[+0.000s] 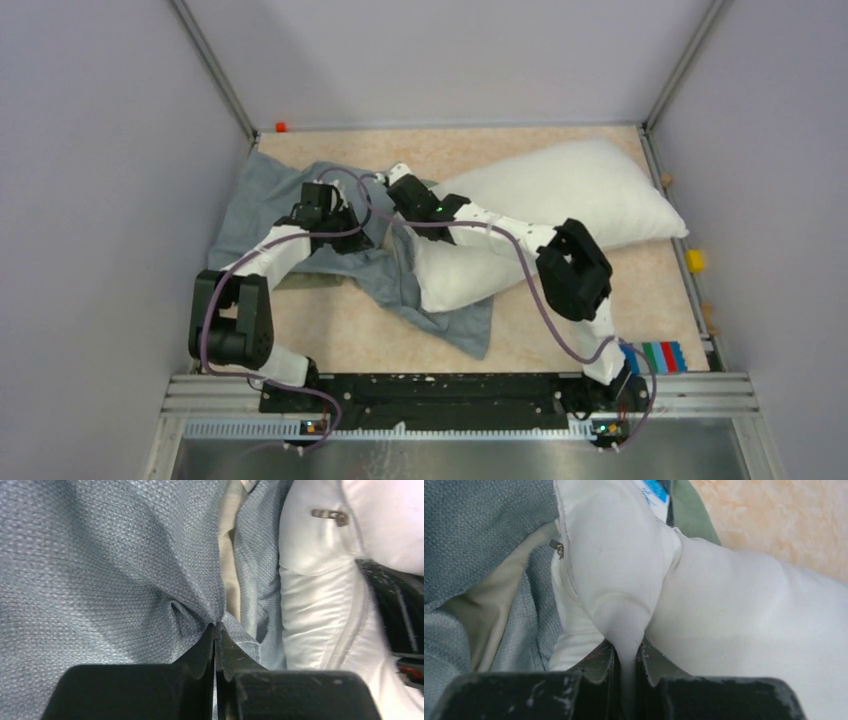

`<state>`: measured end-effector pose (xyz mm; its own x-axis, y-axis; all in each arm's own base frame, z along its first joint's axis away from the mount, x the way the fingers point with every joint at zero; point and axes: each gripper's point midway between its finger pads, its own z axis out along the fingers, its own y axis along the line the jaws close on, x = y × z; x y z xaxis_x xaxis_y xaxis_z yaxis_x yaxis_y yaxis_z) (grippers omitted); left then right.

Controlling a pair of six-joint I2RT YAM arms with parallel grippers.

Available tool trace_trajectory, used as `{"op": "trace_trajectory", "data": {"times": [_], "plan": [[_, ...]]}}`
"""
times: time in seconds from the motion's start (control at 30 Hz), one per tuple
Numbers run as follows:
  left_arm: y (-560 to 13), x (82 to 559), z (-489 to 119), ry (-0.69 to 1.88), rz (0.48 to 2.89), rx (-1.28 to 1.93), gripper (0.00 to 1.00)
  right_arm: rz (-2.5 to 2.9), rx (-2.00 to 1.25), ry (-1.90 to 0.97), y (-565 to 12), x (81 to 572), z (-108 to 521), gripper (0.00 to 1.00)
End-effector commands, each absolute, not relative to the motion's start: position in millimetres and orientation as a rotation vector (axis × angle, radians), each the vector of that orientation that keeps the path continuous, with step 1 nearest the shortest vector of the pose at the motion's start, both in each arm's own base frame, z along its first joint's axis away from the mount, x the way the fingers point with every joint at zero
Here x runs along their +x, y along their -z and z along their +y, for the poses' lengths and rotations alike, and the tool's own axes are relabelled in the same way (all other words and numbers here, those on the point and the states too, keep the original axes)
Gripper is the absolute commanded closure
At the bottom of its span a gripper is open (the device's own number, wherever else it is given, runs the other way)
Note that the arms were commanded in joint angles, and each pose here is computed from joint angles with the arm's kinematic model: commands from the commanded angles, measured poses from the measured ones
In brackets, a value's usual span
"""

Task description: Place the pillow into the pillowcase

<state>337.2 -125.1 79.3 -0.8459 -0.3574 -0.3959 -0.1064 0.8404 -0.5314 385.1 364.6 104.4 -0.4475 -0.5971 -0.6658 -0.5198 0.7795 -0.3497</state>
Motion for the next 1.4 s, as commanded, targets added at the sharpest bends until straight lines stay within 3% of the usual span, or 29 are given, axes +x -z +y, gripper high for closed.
{"op": "trace_trajectory", "data": {"times": [0.0,0.13,0.27,0.37,0.53,0.67,0.93,1.03,1.23,1.37], "plan": [[-116,340,-133,0.763,2.426,-0.252,1.00,2.150,-0.620,0.031,-167,389,323,1.00],[-136,337,-138,0.782,2.395,-0.187,1.00,2.002,-0.567,-0.215,-271,374,330,1.00],[-149,327,-144,0.821,2.383,-0.148,1.00,1.920,-0.550,-0.508,-319,354,360,1.00],[-161,320,-145,0.840,2.360,-0.151,1.00,1.952,-0.583,-0.677,-298,342,386,1.00],[-178,312,-139,0.805,2.332,-0.185,1.00,2.079,-0.574,-0.895,-206,307,401,1.00],[-140,301,-122,0.682,2.403,-0.246,1.00,2.130,-0.444,-1.032,-153,294,383,1.00],[-60,282,-123,0.637,2.561,-0.280,0.99,2.076,-0.164,-1.354,-143,295,366,1.00],[-58,287,-125,0.606,2.575,-0.244,0.90,2.036,-0.098,-1.421,-153,299,366,1.00],[-78,306,-125,0.508,2.535,-0.155,0.59,2.005,-0.056,-1.461,-164,303,367,1.00],[-85,320,-127,0.460,2.520,-0.116,0.44,1.935,0.033,-1.503,-189,308,359,1.00]]}}
